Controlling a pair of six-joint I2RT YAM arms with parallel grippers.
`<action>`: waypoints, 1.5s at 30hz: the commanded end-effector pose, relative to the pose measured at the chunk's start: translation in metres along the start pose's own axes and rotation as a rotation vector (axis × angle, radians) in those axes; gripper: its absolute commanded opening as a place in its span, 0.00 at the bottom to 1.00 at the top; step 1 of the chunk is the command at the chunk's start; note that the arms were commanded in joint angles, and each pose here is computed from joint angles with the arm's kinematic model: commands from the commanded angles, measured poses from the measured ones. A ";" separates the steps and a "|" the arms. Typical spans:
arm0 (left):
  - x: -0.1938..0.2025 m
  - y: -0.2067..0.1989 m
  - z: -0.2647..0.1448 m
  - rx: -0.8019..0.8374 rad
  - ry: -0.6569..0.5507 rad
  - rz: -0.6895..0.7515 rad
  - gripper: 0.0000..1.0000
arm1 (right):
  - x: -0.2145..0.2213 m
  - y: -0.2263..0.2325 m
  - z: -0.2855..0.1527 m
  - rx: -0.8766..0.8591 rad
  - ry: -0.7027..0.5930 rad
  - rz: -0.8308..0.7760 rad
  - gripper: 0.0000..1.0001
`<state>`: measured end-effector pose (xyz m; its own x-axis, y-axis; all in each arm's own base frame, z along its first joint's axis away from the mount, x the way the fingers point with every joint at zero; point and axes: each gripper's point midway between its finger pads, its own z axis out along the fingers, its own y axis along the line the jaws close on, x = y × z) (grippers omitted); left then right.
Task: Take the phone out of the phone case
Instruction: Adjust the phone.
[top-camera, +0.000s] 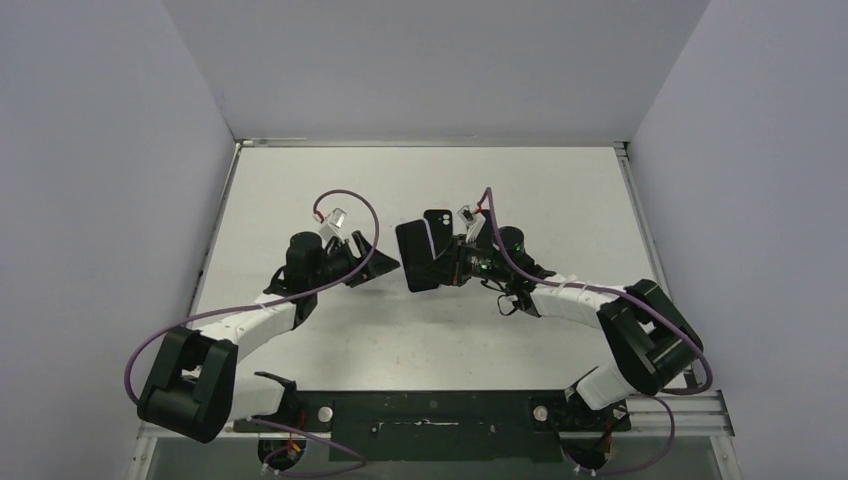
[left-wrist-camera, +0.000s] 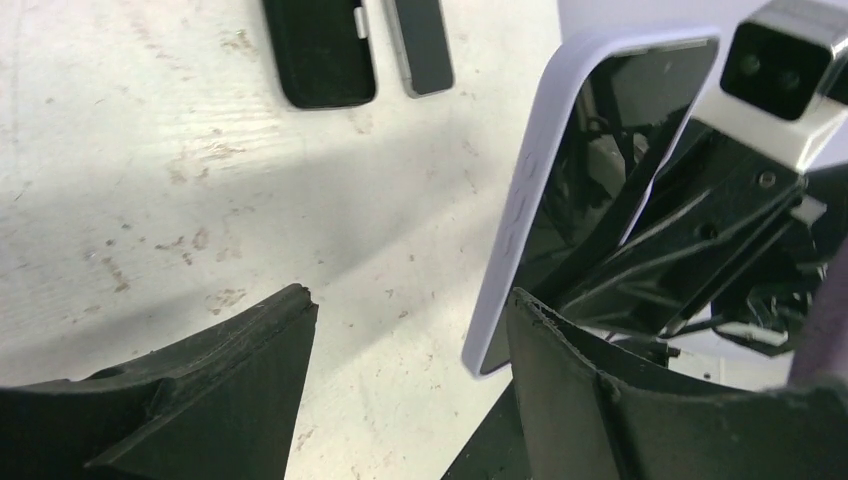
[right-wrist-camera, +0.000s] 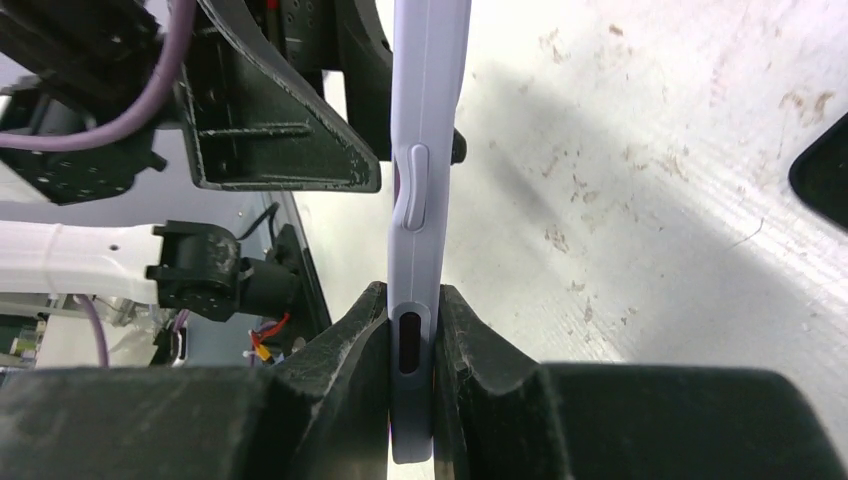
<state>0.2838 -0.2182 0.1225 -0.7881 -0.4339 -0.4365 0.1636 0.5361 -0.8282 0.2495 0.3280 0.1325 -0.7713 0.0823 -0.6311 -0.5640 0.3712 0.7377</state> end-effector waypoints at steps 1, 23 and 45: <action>-0.018 -0.052 -0.012 0.199 -0.048 0.173 0.67 | -0.041 0.055 -0.020 -0.187 -0.125 -0.125 0.00; -0.018 -0.133 -0.034 0.573 -0.043 0.313 0.45 | -0.056 0.112 -0.035 -0.416 -0.129 -0.210 0.00; -0.021 -0.155 -0.047 0.623 -0.131 0.217 0.00 | -0.054 0.109 -0.034 -0.366 -0.121 -0.230 0.30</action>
<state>0.2452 -0.2619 0.2443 -0.7016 -0.3636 -0.6128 0.6096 0.1391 -0.7804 0.2154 0.3319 0.2157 -0.7088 0.0917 -0.6994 -0.6967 0.0637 0.7145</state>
